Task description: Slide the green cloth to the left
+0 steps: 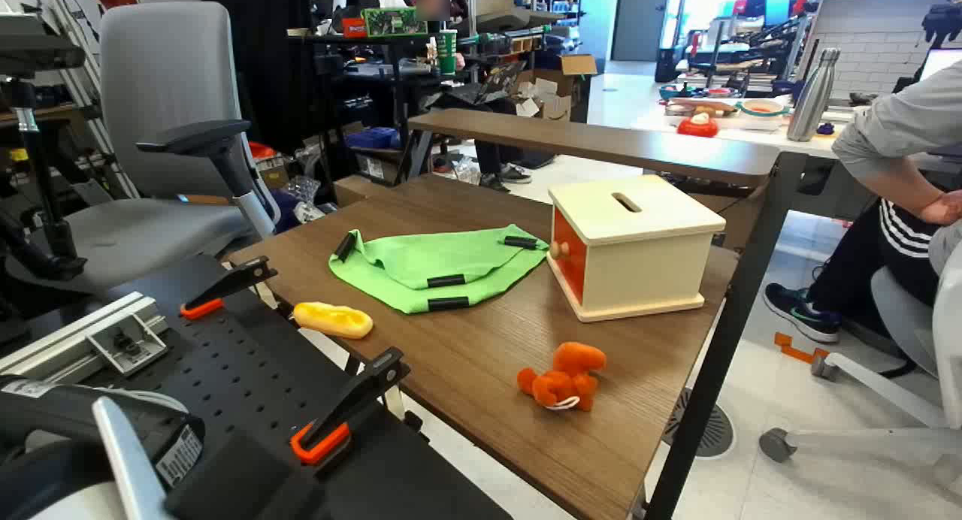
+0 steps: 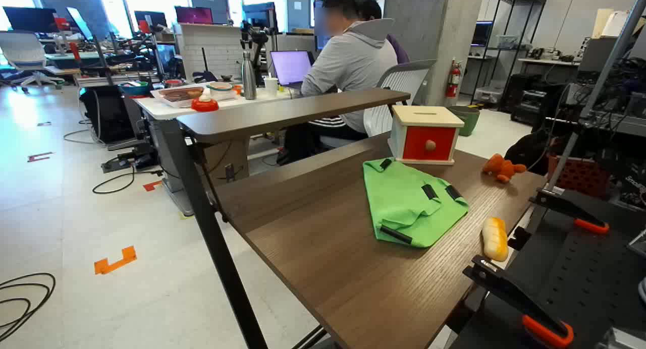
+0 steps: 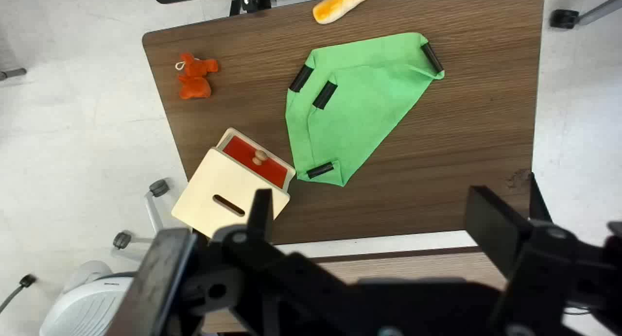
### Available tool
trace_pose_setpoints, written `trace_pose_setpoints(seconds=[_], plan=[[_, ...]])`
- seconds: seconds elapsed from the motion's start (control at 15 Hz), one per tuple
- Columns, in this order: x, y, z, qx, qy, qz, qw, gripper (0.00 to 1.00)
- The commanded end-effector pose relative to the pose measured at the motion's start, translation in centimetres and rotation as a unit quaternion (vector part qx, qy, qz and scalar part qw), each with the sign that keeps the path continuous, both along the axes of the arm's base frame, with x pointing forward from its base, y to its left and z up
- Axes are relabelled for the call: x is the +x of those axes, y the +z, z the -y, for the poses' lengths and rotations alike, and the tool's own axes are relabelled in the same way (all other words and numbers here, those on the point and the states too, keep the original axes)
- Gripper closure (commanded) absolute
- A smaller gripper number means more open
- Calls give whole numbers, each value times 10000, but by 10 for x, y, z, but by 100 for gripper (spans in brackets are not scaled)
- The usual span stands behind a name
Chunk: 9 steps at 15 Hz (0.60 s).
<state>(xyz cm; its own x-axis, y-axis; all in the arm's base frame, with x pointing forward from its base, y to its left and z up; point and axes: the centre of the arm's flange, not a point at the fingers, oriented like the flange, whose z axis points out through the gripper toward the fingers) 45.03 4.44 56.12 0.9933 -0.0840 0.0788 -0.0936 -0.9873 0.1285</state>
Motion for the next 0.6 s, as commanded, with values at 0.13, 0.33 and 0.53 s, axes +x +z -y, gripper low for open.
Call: trace_pose_setpoints(seconds=[0.13, 0.33, 0.53], plan=[[5, -10, 2, 108, 99, -166, 9998, 0], [14, -29, 7, 178, 203, -381, 9989, 0], [25, -56, 16, 154, 279, -642, 9974, 0]])
